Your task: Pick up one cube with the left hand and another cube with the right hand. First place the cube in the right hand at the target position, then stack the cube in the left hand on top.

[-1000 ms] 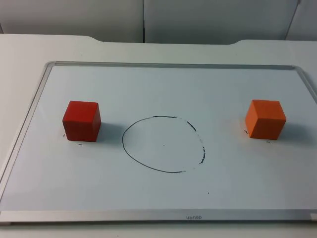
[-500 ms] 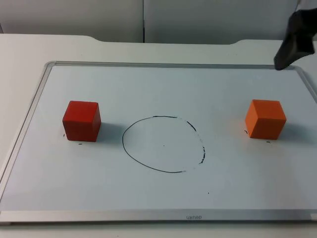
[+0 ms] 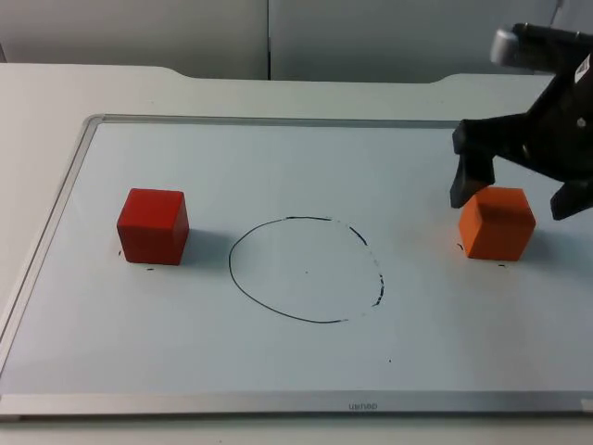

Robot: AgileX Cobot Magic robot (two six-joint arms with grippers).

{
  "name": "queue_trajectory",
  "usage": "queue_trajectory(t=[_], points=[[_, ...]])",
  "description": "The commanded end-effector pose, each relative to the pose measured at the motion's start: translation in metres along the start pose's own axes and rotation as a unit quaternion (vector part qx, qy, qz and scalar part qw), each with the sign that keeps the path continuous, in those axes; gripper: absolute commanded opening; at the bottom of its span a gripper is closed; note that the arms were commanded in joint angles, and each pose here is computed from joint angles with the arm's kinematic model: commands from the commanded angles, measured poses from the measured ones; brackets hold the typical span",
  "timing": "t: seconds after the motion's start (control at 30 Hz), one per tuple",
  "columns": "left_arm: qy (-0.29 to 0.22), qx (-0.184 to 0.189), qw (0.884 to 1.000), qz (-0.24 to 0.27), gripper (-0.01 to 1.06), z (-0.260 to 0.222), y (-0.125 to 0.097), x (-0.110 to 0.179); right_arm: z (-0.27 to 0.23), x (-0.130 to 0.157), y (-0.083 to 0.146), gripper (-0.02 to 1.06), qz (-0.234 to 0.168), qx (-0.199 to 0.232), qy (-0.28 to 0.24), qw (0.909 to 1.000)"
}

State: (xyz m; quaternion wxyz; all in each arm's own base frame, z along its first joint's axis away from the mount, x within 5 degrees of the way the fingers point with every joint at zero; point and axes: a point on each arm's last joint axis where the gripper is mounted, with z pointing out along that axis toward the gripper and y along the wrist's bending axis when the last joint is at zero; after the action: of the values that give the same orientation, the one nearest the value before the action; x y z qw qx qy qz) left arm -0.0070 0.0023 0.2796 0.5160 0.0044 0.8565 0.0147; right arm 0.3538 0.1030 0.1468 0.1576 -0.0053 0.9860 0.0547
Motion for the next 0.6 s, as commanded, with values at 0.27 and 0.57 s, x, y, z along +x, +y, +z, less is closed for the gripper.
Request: queue_trajectory(t=[0.27, 0.57], points=[[-0.003, 0.002, 1.000, 0.000, 1.05, 0.000, 0.000, 0.000, 0.025, 0.000, 0.000, 0.88, 0.004, 0.005, 0.001, 1.0000], [-0.003, 0.002, 1.000, 0.000, 1.05, 0.000, 0.000, 0.000, 0.026, -0.001, 0.000, 0.75, 0.014, 0.003, -0.006, 0.9999]])
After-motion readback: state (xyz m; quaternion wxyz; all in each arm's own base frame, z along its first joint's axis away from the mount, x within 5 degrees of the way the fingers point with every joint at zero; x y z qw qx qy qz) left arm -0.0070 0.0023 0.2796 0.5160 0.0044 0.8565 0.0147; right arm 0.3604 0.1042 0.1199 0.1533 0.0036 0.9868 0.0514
